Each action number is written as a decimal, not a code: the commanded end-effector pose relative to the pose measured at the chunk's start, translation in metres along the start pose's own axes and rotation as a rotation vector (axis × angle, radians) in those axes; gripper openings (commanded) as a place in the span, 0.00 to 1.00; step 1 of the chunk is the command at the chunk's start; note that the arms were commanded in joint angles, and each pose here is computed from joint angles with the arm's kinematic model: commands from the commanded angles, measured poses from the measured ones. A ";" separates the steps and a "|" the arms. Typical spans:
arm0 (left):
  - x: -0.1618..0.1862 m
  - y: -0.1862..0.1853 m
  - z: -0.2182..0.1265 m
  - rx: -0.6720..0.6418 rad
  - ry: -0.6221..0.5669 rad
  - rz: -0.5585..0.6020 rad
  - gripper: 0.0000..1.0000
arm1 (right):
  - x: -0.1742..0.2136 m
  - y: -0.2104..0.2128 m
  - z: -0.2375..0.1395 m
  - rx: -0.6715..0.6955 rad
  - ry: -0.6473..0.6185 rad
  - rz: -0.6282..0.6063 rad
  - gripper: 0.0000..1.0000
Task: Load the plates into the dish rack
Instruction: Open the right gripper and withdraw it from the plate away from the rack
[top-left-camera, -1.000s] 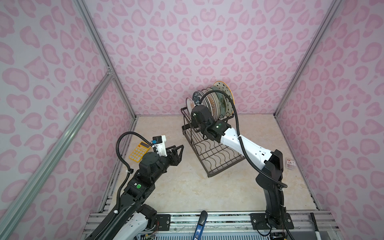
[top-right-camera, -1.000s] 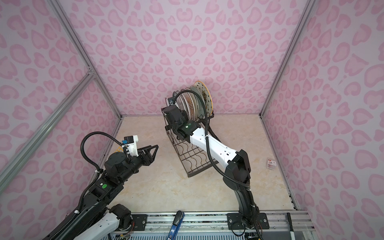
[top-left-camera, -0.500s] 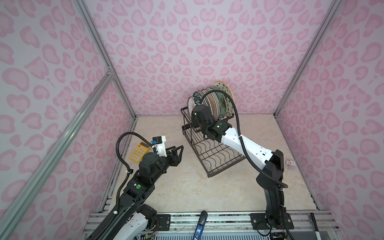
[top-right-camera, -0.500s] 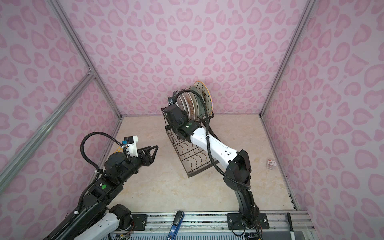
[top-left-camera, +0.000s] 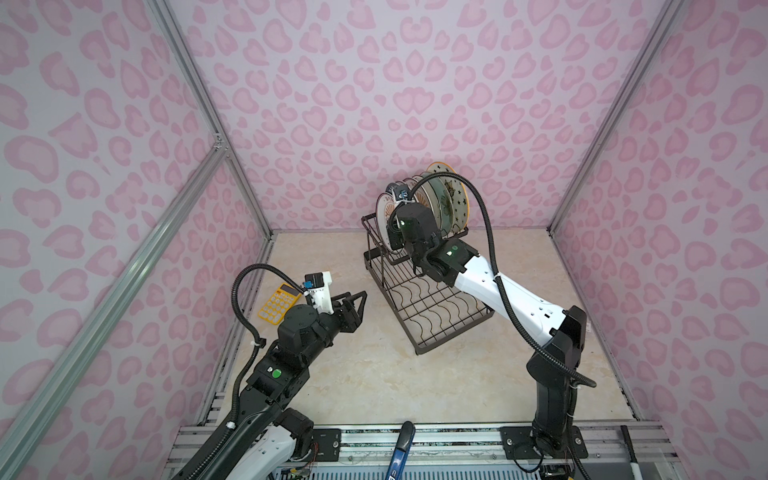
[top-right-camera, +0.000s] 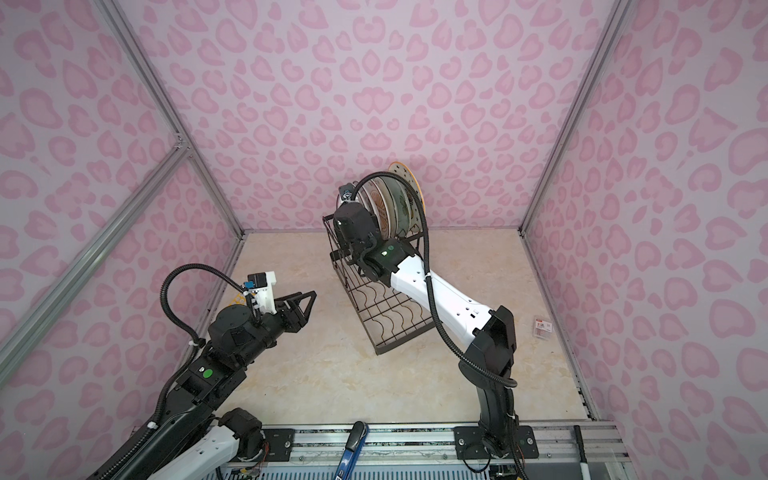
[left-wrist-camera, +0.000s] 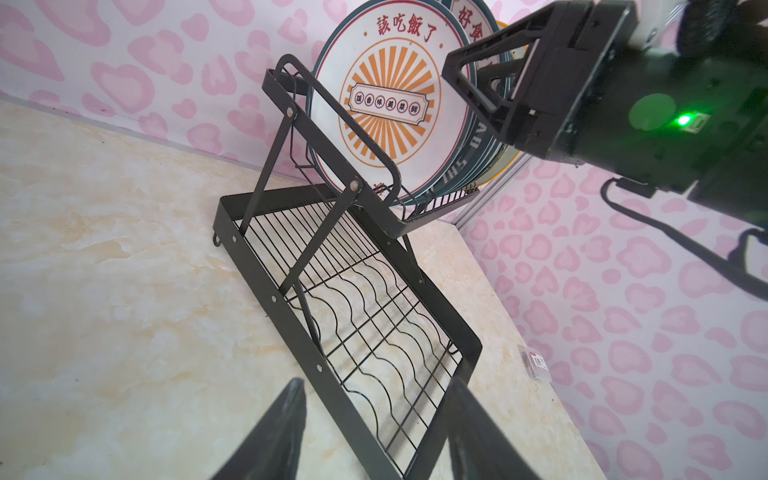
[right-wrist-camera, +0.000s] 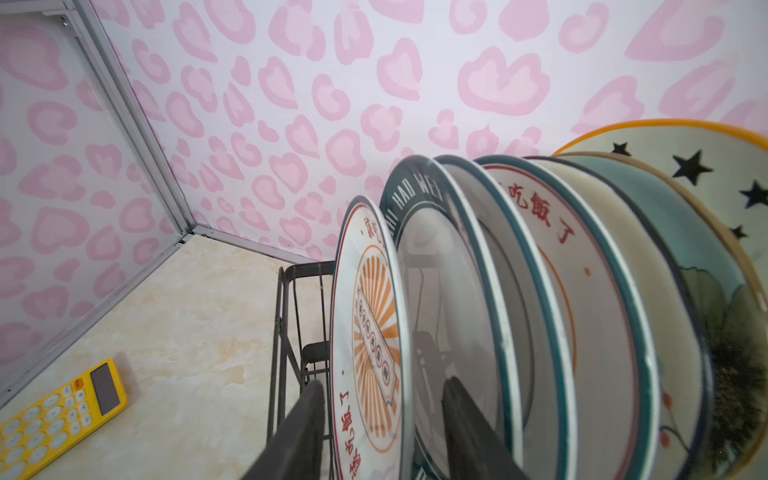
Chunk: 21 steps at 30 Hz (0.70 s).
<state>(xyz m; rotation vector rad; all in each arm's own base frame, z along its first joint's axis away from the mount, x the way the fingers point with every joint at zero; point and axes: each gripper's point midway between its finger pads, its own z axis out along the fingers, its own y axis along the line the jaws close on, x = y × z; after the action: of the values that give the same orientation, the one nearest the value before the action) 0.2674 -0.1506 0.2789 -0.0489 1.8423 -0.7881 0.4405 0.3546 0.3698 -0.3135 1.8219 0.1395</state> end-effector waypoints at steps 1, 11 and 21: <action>-0.006 -0.002 -0.001 0.004 -0.018 0.008 0.57 | -0.015 0.005 -0.006 -0.035 -0.067 0.020 0.45; -0.016 -0.006 0.009 -0.028 0.007 0.075 0.61 | -0.024 -0.008 -0.039 -0.053 -0.155 0.052 0.47; -0.037 -0.006 0.025 -0.089 0.013 0.191 0.71 | -0.003 -0.056 -0.062 0.065 -0.172 0.045 0.57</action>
<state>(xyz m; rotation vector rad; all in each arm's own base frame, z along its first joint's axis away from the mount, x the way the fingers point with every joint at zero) 0.2953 -0.1564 0.2990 0.0443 1.8825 -0.6398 0.3975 0.3014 0.3850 -0.2706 1.6975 0.1581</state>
